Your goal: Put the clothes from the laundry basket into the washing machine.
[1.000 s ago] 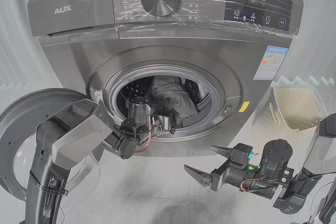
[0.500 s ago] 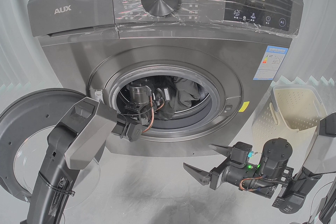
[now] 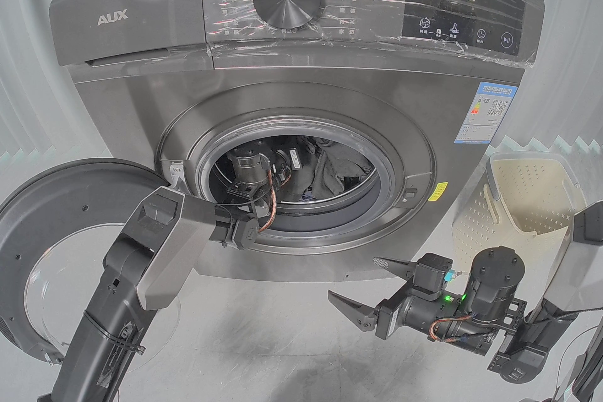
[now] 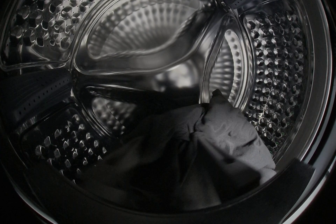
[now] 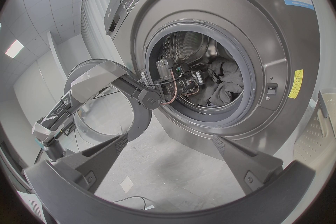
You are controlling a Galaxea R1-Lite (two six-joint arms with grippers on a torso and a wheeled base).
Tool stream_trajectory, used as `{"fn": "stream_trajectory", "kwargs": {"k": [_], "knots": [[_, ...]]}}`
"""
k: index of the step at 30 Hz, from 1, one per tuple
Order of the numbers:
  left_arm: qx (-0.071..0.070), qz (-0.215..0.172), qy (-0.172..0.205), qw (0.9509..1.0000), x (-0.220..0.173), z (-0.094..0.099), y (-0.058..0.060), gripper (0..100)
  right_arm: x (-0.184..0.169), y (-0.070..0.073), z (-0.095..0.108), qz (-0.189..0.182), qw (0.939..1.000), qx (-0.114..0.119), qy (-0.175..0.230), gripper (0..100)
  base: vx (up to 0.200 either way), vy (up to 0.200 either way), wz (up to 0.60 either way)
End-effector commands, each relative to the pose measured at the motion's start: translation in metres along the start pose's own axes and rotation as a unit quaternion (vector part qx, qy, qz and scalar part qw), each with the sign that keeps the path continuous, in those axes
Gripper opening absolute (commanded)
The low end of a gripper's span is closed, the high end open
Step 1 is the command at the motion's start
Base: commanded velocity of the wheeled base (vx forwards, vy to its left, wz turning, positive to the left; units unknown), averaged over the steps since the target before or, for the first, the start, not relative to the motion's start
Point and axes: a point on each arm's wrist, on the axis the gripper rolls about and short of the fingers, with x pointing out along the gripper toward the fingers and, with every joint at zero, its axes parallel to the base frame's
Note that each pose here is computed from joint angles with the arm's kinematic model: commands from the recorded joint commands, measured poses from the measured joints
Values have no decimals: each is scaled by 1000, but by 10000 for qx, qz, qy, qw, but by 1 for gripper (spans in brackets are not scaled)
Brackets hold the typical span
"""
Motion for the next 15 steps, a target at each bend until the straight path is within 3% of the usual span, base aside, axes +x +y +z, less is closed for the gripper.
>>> {"fn": "stream_trajectory", "kwargs": {"k": [1, 6, 12, 15], "knots": [[17, 8, 114, 9999, -3, -6, 0, 100, 0, 0, 0, 6, 10000, -1, -1, 100, 0, 0, 0], [56, -31, 245, 9997, -13, -4, -5, 100, 0, 0, 0, 7, 10000, -1, -9, 100, 0, 0, 0], [55, -306, 352, 9989, -37, 10, -28, 100, 0, 0, 0, -1, 10000, 0, -2, 100, 0, 0, 0], [79, -386, 343, 9986, -44, 19, -33, 100, 0, -1, 0, -9, 10000, 1, -3, 100, 0, 0, 0]]}}
